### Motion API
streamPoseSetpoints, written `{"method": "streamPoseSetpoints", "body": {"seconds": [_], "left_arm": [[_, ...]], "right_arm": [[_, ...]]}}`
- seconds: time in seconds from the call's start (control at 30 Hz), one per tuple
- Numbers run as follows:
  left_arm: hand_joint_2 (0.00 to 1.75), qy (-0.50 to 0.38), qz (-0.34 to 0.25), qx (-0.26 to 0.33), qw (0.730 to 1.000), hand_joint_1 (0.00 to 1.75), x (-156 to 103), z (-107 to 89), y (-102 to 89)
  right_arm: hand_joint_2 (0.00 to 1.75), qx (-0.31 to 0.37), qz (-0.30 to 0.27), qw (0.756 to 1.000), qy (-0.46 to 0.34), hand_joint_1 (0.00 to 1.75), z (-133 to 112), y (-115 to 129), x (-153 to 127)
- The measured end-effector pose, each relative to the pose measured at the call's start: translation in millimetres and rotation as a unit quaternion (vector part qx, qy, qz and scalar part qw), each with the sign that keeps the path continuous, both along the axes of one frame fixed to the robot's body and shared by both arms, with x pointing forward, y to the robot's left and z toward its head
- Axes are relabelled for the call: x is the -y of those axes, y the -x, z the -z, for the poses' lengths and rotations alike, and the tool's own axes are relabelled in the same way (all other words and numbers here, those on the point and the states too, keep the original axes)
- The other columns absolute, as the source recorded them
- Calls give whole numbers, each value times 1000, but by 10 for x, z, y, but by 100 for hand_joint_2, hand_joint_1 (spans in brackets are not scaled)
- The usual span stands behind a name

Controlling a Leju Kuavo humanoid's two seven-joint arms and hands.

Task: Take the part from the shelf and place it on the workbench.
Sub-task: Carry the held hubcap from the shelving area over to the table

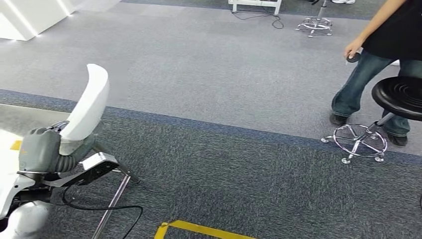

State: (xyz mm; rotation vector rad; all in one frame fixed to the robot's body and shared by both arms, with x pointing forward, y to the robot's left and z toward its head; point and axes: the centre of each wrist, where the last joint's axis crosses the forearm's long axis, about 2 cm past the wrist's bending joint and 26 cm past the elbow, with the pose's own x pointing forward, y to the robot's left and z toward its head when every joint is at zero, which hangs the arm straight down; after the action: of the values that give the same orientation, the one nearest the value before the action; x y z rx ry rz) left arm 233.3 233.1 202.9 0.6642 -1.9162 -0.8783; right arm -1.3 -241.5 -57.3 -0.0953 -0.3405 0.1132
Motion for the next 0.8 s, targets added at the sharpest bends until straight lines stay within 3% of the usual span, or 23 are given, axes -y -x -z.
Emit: {"method": "streamPoseSetpoints", "body": {"seconds": [0.8], "left_arm": [[175, -2, -4, -5, 1000, 175, -4, 9, -2]], "right_arm": [[0, 0, -3, 1000, -12, 0, 12, 10, 23]]}}
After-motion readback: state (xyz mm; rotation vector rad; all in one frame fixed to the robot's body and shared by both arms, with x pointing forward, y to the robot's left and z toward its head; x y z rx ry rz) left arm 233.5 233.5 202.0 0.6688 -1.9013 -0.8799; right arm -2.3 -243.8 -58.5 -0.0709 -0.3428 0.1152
